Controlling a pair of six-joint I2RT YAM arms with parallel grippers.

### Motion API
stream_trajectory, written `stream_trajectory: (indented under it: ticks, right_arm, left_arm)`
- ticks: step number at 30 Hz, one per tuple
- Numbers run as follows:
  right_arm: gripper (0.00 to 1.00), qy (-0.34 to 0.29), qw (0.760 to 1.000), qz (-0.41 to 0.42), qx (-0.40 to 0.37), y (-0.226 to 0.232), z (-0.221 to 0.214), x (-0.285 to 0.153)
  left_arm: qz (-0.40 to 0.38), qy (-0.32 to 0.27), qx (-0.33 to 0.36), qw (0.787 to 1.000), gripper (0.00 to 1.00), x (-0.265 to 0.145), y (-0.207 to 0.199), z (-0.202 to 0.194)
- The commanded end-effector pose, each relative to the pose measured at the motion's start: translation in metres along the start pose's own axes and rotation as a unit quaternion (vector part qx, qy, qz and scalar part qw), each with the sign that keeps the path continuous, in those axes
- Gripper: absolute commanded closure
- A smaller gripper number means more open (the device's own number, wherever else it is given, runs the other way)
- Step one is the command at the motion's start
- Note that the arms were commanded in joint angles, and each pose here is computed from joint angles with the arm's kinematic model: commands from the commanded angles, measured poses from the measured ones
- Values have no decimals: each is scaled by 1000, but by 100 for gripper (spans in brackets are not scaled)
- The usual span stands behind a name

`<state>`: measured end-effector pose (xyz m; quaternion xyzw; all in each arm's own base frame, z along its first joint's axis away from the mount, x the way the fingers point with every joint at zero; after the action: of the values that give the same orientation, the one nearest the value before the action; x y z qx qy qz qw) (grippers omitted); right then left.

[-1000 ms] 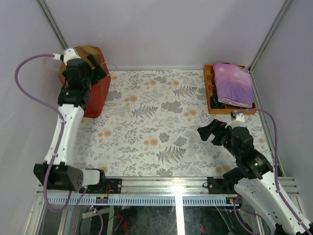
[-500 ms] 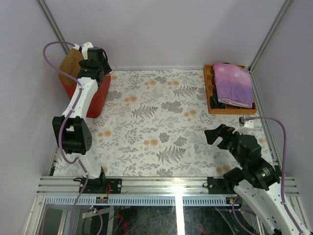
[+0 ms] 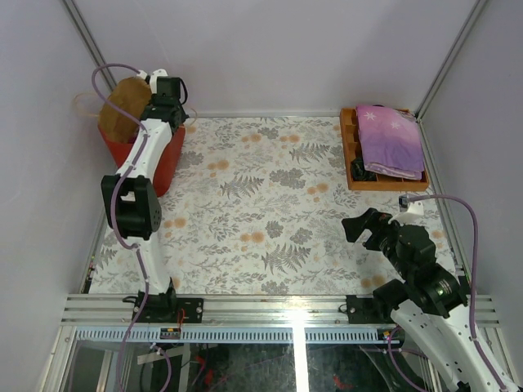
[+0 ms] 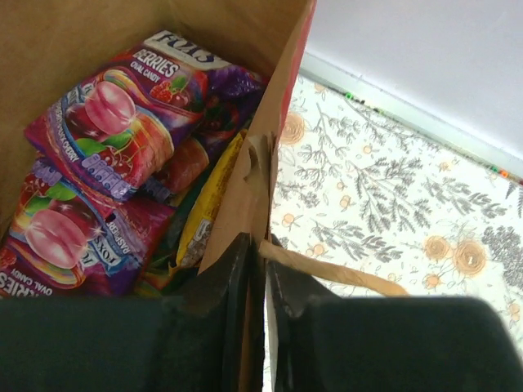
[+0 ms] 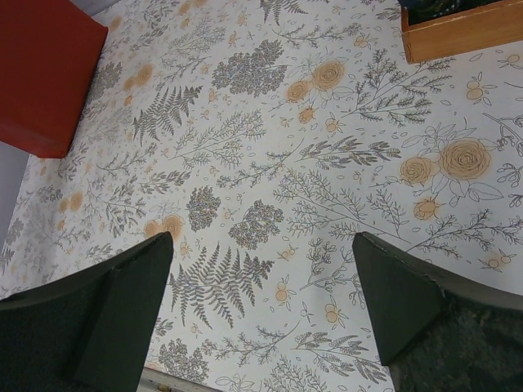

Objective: Take the snacks out of the paper bag

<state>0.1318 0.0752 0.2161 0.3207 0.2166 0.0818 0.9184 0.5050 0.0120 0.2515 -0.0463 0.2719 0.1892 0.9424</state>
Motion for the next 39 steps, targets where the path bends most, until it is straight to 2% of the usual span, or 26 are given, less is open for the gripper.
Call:
stream_trajectory:
  ticks: [1,7,17,23,31,33,34,35,37,38,39]
  right_arm:
    - [1,-5,1000,-3,4,0,2,2]
    - [1,4,1000,-3,10,0,-4,8]
    - [1,48,998,-4,30,-1,-20,24]
    - [1,67,997,-5,38,-5,-32,31]
    - [1,92,995,-2,48,-10,-46,38]
    - [1,98,994,-3,48,-11,-49,40]
    - [0,100,994,-3,48,-11,-50,40]
    - [1,103,994,-3,47,-11,-51,41]
    - [1,105,993,-4,46,-11,-51,43]
    - [0,106,993,-3,47,-10,-51,43]
    - [0,107,993,-2,46,-10,-52,44]
  left_arm:
    - [-14,12,4,1000,99,-5,-6,-5]
    - [1,2,54,999,100,-31,-27,-35]
    - [-5,-10,166,986,100,-67,-107,-133]
    - [23,8,229,973,100,-62,-134,-197]
    - [23,49,229,972,100,-48,-147,-275]
    - [14,49,229,972,89,-52,-152,-283]
    - [5,47,228,973,79,-56,-156,-284]
    - [-5,43,227,973,65,-61,-160,-283]
    - [-28,33,226,973,31,-72,-169,-276]
    - [-41,28,225,973,18,-80,-174,-270]
    - [-59,23,222,973,8,-88,-178,-261]
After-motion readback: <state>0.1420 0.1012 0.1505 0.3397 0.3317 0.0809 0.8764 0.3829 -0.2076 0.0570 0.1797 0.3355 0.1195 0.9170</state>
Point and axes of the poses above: each gripper's point midway between its finger pads, its own x axis out along the fingers, its own y axis along the line the jaws close on, z = x × y, the point moved 6 cm from there along -x, back along the fingers, and after that the axes turned 10 degrees about x, right-handed, at the moved point
